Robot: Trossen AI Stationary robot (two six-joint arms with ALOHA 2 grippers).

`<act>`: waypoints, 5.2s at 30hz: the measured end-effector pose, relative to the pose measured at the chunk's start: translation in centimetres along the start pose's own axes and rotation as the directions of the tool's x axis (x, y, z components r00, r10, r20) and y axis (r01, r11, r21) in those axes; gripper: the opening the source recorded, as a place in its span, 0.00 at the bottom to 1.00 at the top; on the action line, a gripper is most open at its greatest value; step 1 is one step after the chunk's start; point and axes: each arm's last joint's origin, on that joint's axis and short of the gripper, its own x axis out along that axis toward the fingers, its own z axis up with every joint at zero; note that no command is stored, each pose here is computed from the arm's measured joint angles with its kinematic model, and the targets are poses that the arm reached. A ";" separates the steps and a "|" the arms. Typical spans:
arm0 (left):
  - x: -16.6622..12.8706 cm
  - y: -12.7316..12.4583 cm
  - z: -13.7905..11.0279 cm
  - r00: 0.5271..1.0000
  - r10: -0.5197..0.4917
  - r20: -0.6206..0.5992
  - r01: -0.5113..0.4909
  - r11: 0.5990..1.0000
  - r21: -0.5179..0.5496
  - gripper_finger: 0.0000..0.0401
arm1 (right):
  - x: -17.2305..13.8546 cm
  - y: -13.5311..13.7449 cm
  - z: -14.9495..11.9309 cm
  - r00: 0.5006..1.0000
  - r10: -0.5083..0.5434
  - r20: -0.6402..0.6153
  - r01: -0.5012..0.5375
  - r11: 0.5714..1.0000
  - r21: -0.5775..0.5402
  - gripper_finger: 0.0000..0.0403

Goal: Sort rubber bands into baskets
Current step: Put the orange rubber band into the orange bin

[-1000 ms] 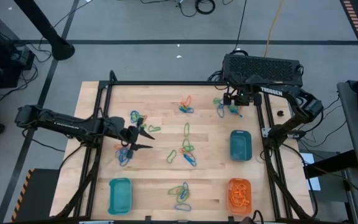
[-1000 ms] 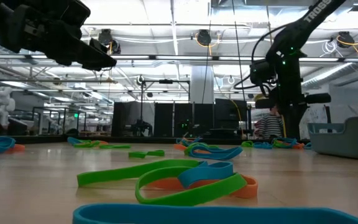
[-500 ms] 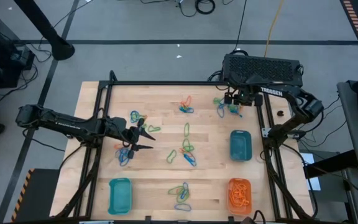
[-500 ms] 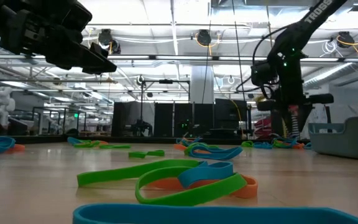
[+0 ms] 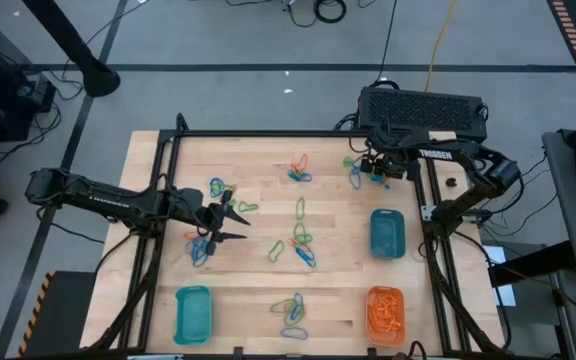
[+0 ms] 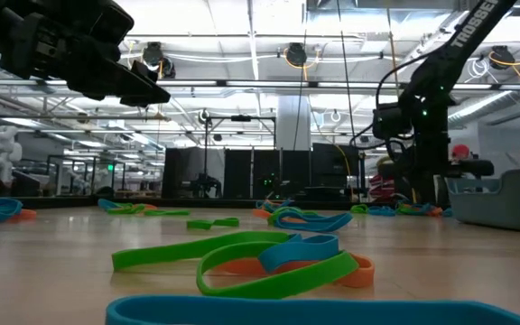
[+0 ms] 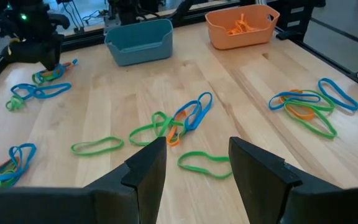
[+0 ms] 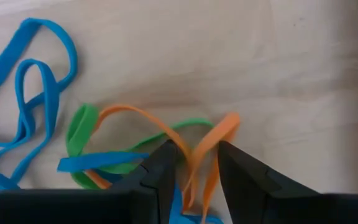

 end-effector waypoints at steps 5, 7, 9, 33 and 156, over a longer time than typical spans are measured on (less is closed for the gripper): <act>0.0 0.0 0.0 1.000 0.000 0.002 0.000 1.000 0.000 0.46 | 0.0 0.0 0.0 1.000 0.004 0.006 -0.004 1.000 -0.002 0.25; 0.0 0.0 0.0 1.000 0.001 0.003 -0.001 1.000 0.000 0.46 | 0.0 0.0 0.0 1.000 0.004 0.007 -0.004 1.000 -0.005 0.23; 0.0 0.0 0.0 1.000 0.001 0.003 -0.001 1.000 0.001 0.46 | 0.0 0.0 0.0 1.000 0.004 0.011 -0.004 1.000 -0.012 0.21; 0.0 0.0 0.0 1.000 0.001 0.003 -0.001 1.000 0.003 0.46 | -2.7 0.7 1.0 1.000 0.010 -0.002 -0.010 0.993 -0.119 0.00; -0.1 0.8 0.0 0.964 0.264 -0.041 -0.264 0.964 -0.001 0.46 | -8.6 5.1 -5.6 0.999 0.033 0.017 -0.020 0.862 -0.506 0.26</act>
